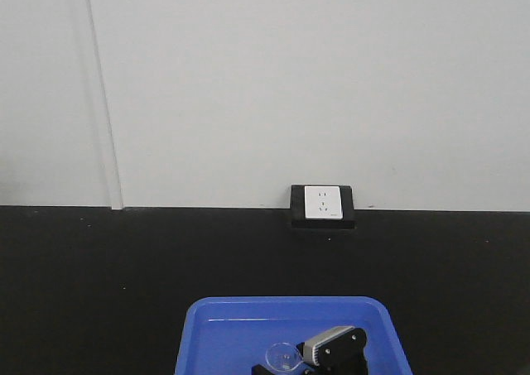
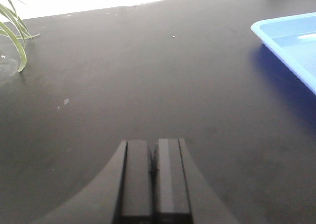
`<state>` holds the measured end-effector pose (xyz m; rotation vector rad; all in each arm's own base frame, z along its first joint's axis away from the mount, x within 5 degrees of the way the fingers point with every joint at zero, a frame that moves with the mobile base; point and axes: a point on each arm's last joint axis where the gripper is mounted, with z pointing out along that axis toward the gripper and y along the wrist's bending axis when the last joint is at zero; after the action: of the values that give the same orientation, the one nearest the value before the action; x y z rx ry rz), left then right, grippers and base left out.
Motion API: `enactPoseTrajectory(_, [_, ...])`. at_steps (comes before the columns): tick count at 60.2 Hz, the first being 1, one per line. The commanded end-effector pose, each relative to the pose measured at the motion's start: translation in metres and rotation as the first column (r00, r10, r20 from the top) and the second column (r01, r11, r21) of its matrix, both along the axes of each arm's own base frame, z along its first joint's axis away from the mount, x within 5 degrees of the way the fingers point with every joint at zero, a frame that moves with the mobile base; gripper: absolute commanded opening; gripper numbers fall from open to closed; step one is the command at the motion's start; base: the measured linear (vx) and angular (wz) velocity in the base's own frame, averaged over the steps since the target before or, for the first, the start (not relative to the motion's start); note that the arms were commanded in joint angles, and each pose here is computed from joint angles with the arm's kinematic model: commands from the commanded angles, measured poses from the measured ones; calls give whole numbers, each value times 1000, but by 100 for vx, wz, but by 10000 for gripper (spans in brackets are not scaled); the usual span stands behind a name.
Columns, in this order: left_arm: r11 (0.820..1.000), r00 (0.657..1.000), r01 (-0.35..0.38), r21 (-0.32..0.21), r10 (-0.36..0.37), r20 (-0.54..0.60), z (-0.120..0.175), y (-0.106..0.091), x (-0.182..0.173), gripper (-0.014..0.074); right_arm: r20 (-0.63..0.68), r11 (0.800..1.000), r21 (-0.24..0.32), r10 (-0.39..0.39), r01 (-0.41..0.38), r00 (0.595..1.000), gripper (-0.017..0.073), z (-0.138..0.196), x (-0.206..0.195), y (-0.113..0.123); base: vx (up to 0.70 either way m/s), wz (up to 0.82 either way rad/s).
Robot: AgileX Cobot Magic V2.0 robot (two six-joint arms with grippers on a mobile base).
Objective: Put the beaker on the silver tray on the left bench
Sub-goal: 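Lower the open right gripper around the beaker and close it, then lift the beaker out of the blue tray with the right gripper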
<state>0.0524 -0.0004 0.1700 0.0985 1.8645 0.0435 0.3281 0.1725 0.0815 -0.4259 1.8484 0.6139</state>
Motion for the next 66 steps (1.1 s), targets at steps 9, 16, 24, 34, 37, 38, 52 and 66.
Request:
enactPoseTrajectory(9, [1000, 998, 11, -7, -11, 63, 0, -1, 2, 1, 131, 997, 68, 33, -43, 991, 504, 26, 24, 15, 0, 0])
enactPoseTrajectory(16, [1000, 998, 11, -7, -11, 63, 0, -1, 2, 1, 111, 998, 54, 33, -39, 993, 296, 23, 23, 14, 0, 0])
enactPoseTrajectory(24, [1000, 998, 11, -7, -11, 63, 0, -1, 2, 1, 104, 998, 45, 44, -49, 994, -20, 28, 13, 10, 0, 0])
enactPoseTrajectory(34, [1000, 998, 11, -7, -11, 63, 0, -1, 2, 1, 134, 997, 58, 37, -45, 990, -15, 60, -11, -2, 0, 0])
enactPoseTrajectory(37, [1000, 998, 11, -7, -11, 63, 0, -1, 2, 1, 150, 998, 55, 31, -39, 988, -15, 74, -22, -8, 0, 0])
enactPoseTrajectory(38, [1000, 998, 11, -7, -11, 63, 0, -1, 2, 1, 154, 998, 54, 29, -38, 988, -15, 78, -25, -9, 0, 0])
enactPoseTrajectory(52, [1000, 998, 11, -7, -11, 63, 0, -1, 2, 1, 216, 999, 35, -16, 9, 976, -14, 146, -87, -43, 0, 0])
enactPoseTrajectory(66, [1000, 998, 11, -7, -11, 63, 0, -1, 2, 1, 141, 985, -84, -139, 152, 980, -14, 193, -147, -85, 0, 0])
